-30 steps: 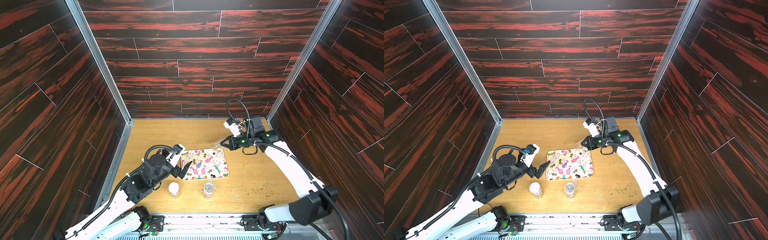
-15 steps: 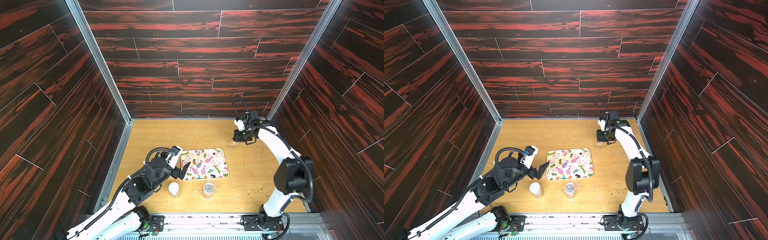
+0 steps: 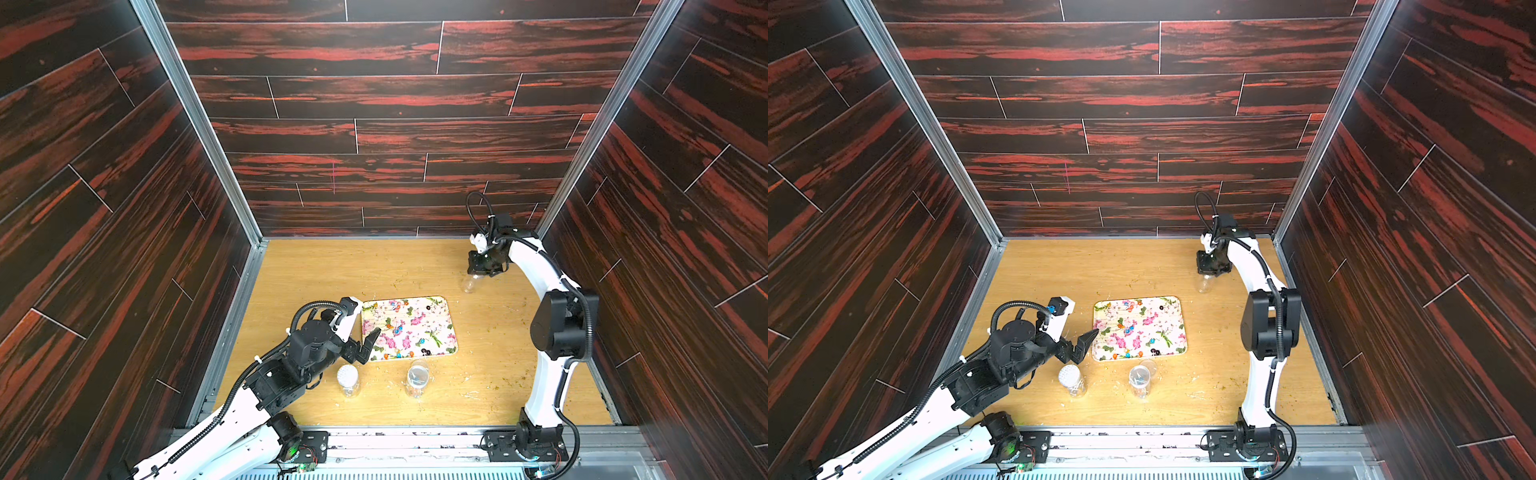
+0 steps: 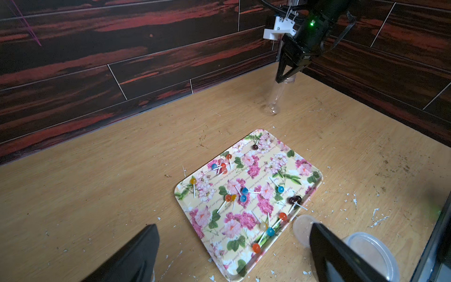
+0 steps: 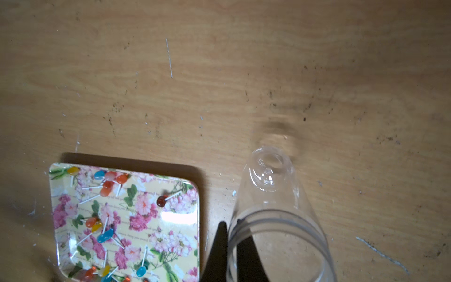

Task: Pour the candies out of the jar
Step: Place the jar at the center of the board.

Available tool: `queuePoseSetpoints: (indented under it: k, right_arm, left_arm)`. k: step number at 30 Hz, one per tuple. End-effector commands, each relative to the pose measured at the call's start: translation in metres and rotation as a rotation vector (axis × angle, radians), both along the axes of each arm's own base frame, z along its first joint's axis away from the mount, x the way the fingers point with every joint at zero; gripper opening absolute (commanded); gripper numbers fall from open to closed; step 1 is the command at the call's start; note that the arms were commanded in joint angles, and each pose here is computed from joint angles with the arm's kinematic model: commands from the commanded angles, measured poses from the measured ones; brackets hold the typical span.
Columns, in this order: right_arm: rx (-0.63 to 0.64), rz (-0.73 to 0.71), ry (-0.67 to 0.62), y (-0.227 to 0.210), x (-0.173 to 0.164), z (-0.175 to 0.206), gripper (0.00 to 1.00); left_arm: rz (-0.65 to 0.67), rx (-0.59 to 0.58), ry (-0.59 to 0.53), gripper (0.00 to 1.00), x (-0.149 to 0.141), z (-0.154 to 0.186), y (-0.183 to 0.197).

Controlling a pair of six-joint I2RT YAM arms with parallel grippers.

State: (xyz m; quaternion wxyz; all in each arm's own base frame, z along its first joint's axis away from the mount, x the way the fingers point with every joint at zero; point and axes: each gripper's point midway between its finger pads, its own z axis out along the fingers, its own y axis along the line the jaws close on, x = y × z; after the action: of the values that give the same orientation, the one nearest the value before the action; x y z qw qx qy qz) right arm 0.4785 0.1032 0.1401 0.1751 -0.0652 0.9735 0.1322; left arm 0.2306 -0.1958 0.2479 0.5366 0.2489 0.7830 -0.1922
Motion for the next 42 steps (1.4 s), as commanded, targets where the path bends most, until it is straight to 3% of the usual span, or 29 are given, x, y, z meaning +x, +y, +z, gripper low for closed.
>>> queuePoseSetpoints:
  k: [1,10,15,18,26,29,34,37,39,42]
  right_arm:
    - [-0.014,0.02,0.119,0.002,-0.008,-0.032,0.02]
    - [-0.02,0.013,0.124,0.002,-0.004,-0.036,0.09]
    - [-0.018,0.009,0.106,0.002,0.0,-0.025,0.22]
    - [-0.011,0.003,0.088,0.002,0.003,-0.012,0.29]
    - [-0.009,0.002,0.024,0.001,-0.001,0.034,0.36]
    - [0.013,0.004,-0.023,0.003,-0.011,0.06,0.36]
    - [0.029,0.014,-0.187,0.011,-0.045,0.117,0.38]
    - [0.134,0.078,-0.323,0.026,-0.082,0.149,0.51]
    - [0.2,0.102,-0.402,0.03,-0.109,0.159,0.65]
    - [0.287,0.104,-0.498,0.031,-0.149,0.159,0.98]
  left_arm:
    - [-0.008,-0.054,0.012,1.0,0.001,0.006,-0.007]
    - [-0.056,-0.078,0.03,1.0,0.001,0.012,-0.02]
    - [0.02,-0.098,0.011,1.0,0.011,0.013,-0.011]
    - [-0.089,-0.054,-0.006,1.0,-0.002,0.014,-0.021]
    - [0.051,-0.013,-0.052,1.0,0.017,0.017,-0.003]
    - [0.195,0.026,-0.074,1.0,0.033,0.026,0.017]
    - [0.303,0.091,-0.186,1.0,0.048,0.053,0.034]
    - [0.317,0.057,-0.25,1.0,0.051,0.064,0.035]
    - [0.341,0.015,-0.239,1.0,0.055,0.062,0.039]
    - [0.335,-0.04,-0.159,1.0,0.061,0.049,0.04]
